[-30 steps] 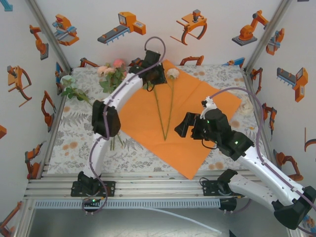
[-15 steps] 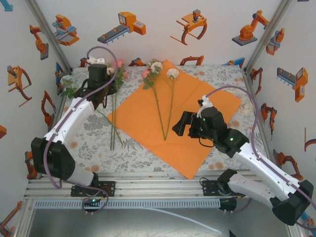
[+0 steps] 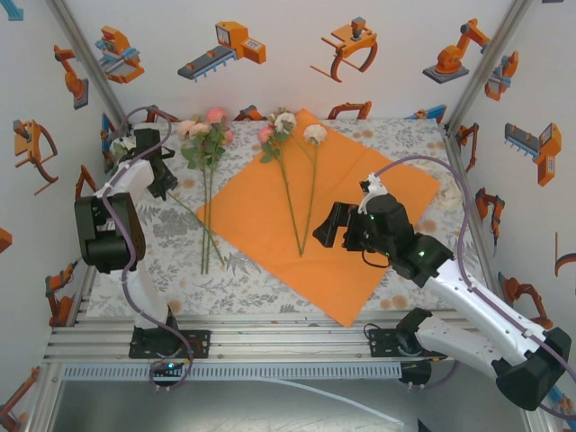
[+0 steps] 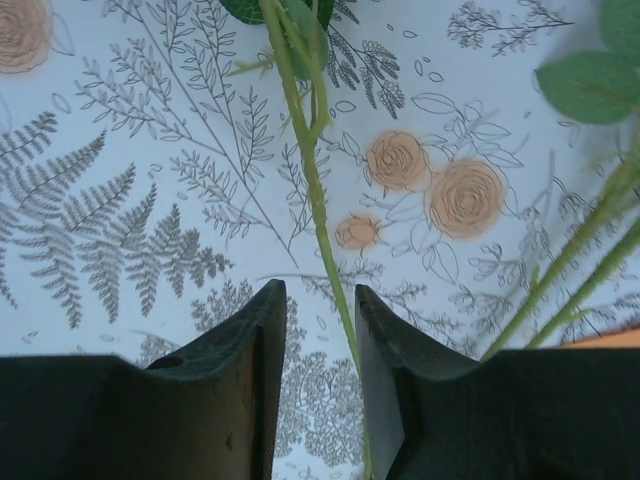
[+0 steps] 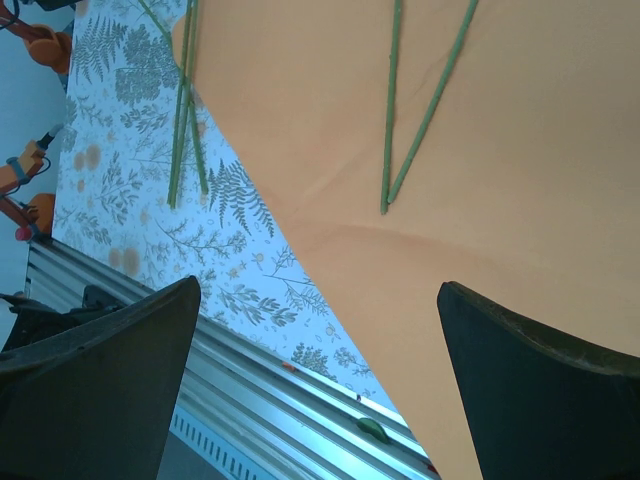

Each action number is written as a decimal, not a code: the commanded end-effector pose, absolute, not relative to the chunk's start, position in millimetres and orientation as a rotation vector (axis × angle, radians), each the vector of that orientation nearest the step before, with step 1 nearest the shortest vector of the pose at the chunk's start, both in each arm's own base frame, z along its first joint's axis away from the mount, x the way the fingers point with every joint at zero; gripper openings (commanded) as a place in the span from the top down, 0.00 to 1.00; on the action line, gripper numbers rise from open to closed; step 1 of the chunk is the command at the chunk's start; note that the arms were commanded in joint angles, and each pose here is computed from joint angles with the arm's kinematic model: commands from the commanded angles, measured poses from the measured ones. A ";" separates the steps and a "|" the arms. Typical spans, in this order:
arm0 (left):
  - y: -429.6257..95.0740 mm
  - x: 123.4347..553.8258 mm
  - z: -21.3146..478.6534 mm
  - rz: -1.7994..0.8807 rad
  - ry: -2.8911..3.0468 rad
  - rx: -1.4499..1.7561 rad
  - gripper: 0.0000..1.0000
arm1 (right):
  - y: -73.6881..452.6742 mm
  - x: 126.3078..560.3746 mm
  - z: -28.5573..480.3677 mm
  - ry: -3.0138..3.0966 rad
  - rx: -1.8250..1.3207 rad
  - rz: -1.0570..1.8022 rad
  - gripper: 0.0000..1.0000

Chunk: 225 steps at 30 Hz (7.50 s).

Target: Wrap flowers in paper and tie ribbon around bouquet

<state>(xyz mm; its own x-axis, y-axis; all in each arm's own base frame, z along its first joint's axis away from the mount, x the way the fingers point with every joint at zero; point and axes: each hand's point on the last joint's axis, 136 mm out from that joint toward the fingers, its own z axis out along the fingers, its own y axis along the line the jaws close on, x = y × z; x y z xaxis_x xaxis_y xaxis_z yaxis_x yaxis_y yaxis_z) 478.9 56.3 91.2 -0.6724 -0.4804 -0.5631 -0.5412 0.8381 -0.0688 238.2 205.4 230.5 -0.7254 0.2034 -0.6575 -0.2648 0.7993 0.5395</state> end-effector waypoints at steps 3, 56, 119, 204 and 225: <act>54.0 488.3 82.7 0.116 2.472 -0.772 0.63 | 204.9 239.8 245.8 2.199 -0.052 0.816 0.08; -364.4 525.1 240.3 -0.883 2.243 0.066 1.00 | 204.6 229.9 256.9 2.159 -0.078 0.875 0.09; -100.4 555.0 82.8 -0.064 2.587 -0.017 0.66 | 191.0 225.8 254.5 2.170 -0.068 0.810 0.08; -378.1 528.8 251.7 -0.600 2.166 0.210 0.63 | 181.8 224.2 273.0 2.126 -0.055 0.790 0.09; -28.4 226.7 270.0 -0.061 2.219 -0.347 0.50 | 465.1 375.7 199.0 2.246 -0.498 0.569 0.39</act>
